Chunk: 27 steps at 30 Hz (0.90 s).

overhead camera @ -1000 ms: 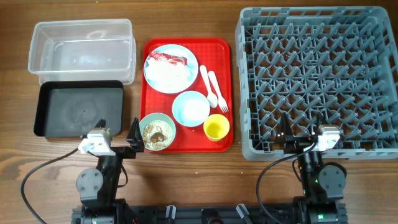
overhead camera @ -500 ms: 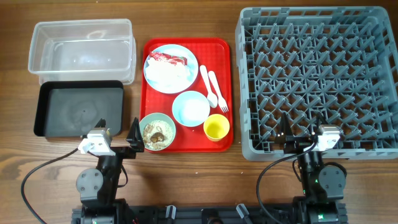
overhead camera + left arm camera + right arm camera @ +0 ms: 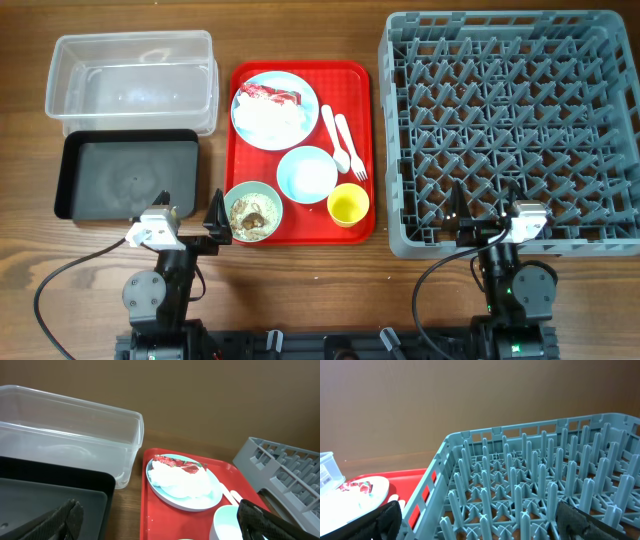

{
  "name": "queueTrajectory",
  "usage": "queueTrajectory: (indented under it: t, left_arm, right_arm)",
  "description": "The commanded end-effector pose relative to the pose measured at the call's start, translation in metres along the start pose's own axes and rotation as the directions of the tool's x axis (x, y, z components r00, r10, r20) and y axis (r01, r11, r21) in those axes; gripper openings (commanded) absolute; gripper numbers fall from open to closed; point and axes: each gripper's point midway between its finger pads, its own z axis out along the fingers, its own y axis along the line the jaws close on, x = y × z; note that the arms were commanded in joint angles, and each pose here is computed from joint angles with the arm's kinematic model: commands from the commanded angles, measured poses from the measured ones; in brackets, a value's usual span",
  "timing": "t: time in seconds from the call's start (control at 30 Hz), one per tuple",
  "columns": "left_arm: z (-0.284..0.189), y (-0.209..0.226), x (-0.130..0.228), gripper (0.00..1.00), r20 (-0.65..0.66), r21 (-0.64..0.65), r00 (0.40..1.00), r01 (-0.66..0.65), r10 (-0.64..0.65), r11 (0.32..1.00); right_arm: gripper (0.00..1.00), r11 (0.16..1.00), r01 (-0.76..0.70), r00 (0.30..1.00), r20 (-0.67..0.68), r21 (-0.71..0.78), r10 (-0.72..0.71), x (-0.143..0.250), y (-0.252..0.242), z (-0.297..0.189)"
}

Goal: Sort waste into correct bins and load items into the dishwasher rack

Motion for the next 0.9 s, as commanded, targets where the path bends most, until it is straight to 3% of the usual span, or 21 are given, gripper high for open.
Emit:
queueTrajectory:
  t: [0.0, 0.87]
  left_arm:
    - [0.0001, 0.0004, 0.0016, 1.00, 0.002, 0.004, 1.000, -0.020, 0.020, 1.000]
    - [0.0001, 0.0004, 0.0016, 1.00, 0.002, 0.004, 1.000, -0.020, 0.020, 1.000]
  right_arm:
    - [1.00, 1.000, -0.014, 1.000, 0.003, -0.014, 0.014, -0.0006, 0.0020, -0.0001]
    - [1.00, 1.000, -0.014, 1.000, 0.004, -0.013, 0.014, -0.0008, 0.0020, -0.0001]
